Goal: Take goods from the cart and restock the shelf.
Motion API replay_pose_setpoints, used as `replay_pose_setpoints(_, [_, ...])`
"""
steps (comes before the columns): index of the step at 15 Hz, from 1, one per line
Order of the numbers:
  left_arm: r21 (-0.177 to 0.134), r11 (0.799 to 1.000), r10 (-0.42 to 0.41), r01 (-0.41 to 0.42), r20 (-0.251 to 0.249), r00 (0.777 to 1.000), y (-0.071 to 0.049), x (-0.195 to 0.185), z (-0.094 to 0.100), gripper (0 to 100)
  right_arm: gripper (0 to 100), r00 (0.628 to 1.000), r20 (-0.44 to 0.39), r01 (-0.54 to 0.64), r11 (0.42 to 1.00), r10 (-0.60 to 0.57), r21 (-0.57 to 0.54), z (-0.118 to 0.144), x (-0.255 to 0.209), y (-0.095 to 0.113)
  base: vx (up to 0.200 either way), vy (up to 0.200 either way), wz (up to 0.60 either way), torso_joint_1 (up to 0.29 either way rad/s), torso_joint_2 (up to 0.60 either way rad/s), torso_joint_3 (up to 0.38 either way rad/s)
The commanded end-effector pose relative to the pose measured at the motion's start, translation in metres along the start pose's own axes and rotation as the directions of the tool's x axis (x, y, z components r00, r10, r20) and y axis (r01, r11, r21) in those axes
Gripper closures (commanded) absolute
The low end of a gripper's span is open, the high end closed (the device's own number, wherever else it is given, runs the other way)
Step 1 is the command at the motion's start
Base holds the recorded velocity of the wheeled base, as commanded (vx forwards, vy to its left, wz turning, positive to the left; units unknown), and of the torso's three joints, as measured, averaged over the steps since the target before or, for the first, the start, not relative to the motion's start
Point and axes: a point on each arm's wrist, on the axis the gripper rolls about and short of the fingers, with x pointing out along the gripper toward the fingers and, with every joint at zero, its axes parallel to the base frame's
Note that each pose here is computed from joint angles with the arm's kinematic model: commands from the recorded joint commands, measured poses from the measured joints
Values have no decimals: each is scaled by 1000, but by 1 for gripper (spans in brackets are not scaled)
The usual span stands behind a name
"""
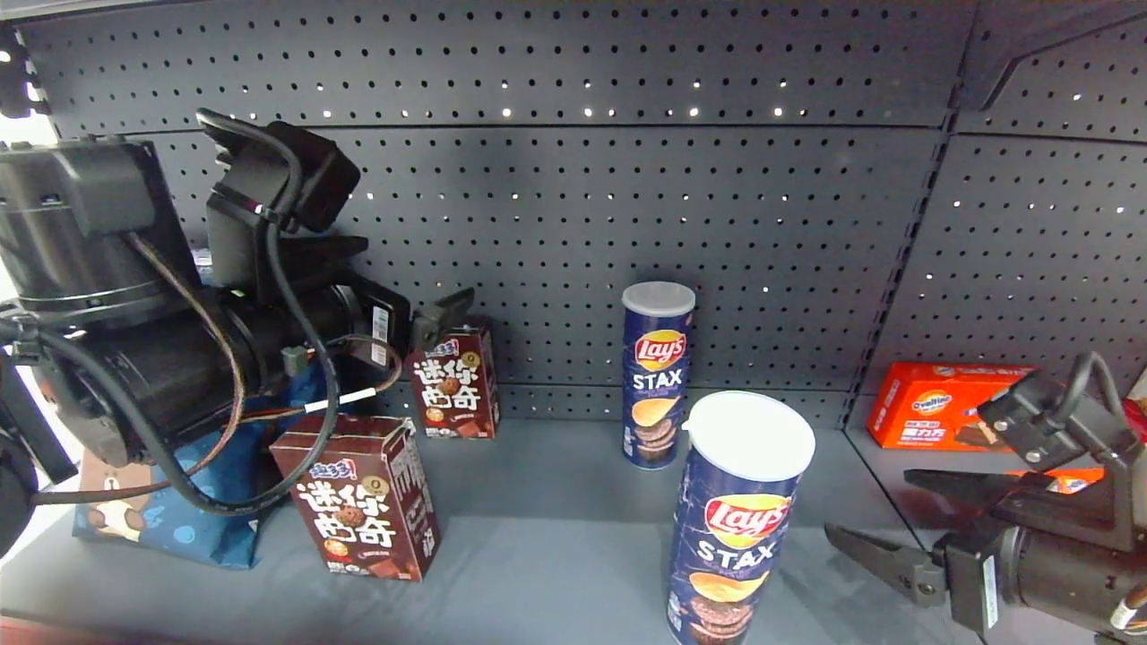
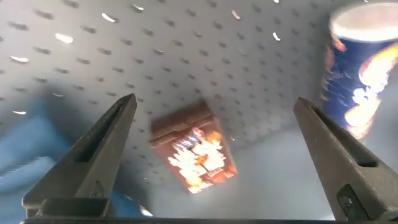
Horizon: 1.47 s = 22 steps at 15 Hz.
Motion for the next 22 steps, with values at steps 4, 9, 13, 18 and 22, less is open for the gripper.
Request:
replay_pose_setpoints(4, [-5, 1000, 21, -21, -7, 1000, 4, 5, -6, 0, 0, 995, -96, 15, 1000, -15, -3, -13, 17, -3, 0, 0, 0, 0, 0, 0])
replay_pose_setpoints(9, [-5, 1000, 21, -21, -20, 1000, 3, 9, -10, 0, 0, 991, -129, -47, 998, 42, -33, -17, 24, 9, 0, 0, 0, 0, 0, 0])
replay_pose_setpoints(13, [-6, 1000, 23, -23, -19, 1000, 3, 9, -9, 0, 0, 987, -150, -64, 997, 56, -45, -18, 32, 13, 0, 0, 0, 0, 0, 0])
replay_pose_setpoints(18, [-9, 999, 32, -33, -1, 999, 5, 15, -10, 0, 0, 986, -145, -87, 995, 78, -55, -10, 39, 20, 0, 0, 0, 0, 0, 0])
replay_pose_setpoints(22, [-9, 999, 33, -33, -4, 999, 5, 15, -11, 0, 0, 984, -155, -102, 993, 91, -64, -11, 42, 25, 0, 0, 0, 0, 0, 0])
